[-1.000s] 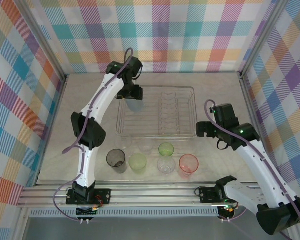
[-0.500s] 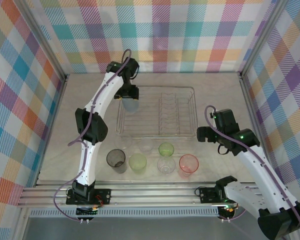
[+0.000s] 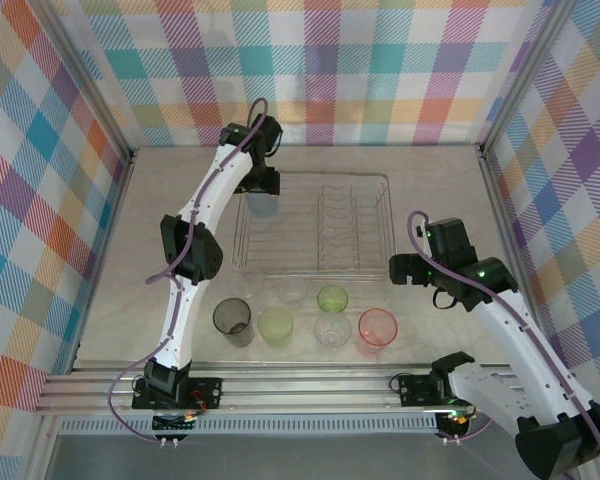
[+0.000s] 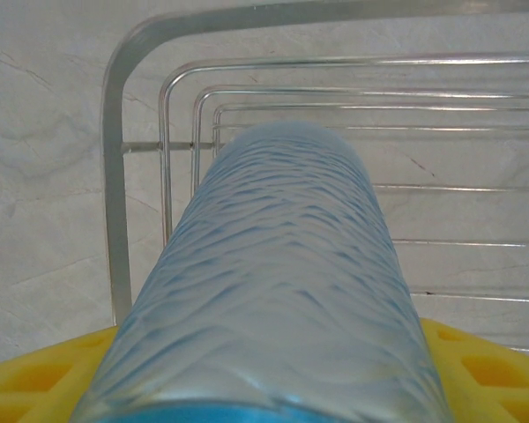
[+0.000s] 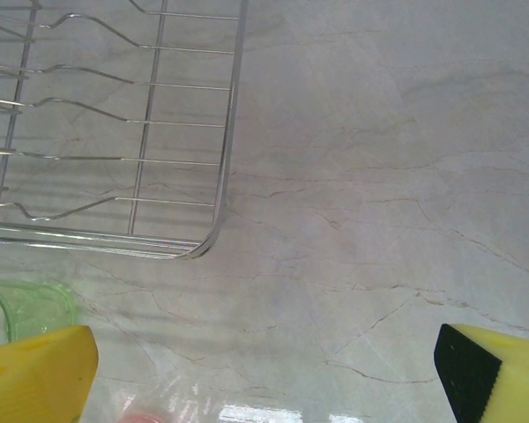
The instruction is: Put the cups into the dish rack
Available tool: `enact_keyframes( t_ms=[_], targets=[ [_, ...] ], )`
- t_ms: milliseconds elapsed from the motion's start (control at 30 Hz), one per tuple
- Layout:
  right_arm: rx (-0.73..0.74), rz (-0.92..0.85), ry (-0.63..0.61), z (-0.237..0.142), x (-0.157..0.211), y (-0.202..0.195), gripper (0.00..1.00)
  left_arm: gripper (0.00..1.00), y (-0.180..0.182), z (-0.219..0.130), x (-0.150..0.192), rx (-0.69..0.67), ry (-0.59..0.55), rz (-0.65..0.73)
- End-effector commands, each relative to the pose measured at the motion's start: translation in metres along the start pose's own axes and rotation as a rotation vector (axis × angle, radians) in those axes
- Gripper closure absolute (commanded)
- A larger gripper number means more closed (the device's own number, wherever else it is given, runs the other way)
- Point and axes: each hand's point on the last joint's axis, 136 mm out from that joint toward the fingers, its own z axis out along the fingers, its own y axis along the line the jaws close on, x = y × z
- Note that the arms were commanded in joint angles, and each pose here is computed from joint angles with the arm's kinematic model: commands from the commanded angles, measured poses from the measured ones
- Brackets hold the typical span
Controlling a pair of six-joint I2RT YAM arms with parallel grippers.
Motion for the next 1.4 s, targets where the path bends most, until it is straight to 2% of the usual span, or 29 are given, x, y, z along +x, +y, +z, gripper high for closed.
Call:
enact_keyframes(
  t_ms=[0, 133, 433, 500, 667, 733, 1000, 1233, 1300, 1367],
  targets=[
    [-0.028, 0.015, -0.002, 0.003, -0.002, 0.005, 0.01, 0.92, 0.005, -0.001, -0.010, -0.021, -0.035, -0.017],
    [-0.046, 0.018, 0.010, 0.005, 0.000, 0.008, 0.01, 0.57, 0.008, 0.001, -0.013, -0.037, -0.044, -0.019],
    [-0.075, 0.025, 0.021, 0.003, 0.003, 0.013, 0.01, 0.41, 0.010, 0.005, -0.018, -0.028, -0.053, -0.029],
    [-0.078, 0.027, 0.025, 0.003, 0.004, 0.014, 0.01, 0.45, 0.010, 0.006, -0.018, -0.017, -0.048, -0.032],
    [-0.075, 0.028, 0.024, 0.002, 0.004, 0.013, 0.01, 0.74, 0.009, 0.004, -0.012, 0.006, -0.023, -0.037],
    [-0.075, 0.028, 0.024, 0.002, 0.004, 0.013, 0.01, 0.80, 0.009, 0.002, -0.010, 0.011, -0.013, -0.038],
    [-0.075, 0.031, 0.035, 0.005, 0.005, 0.013, 0.01, 0.89, 0.015, 0.000, 0.004, 0.020, 0.054, -0.057],
    [-0.086, 0.036, 0.051, 0.007, 0.006, 0.016, 0.01, 0.91, 0.014, 0.001, 0.013, 0.029, 0.093, -0.038],
    [-0.086, 0.034, 0.056, 0.007, 0.007, 0.016, 0.01, 0.88, 0.014, 0.001, 0.012, 0.028, 0.089, -0.034],
    [-0.086, 0.033, 0.064, 0.008, 0.007, 0.016, 0.01, 0.80, 0.015, 0.002, 0.010, 0.024, 0.085, -0.032]
  ],
)
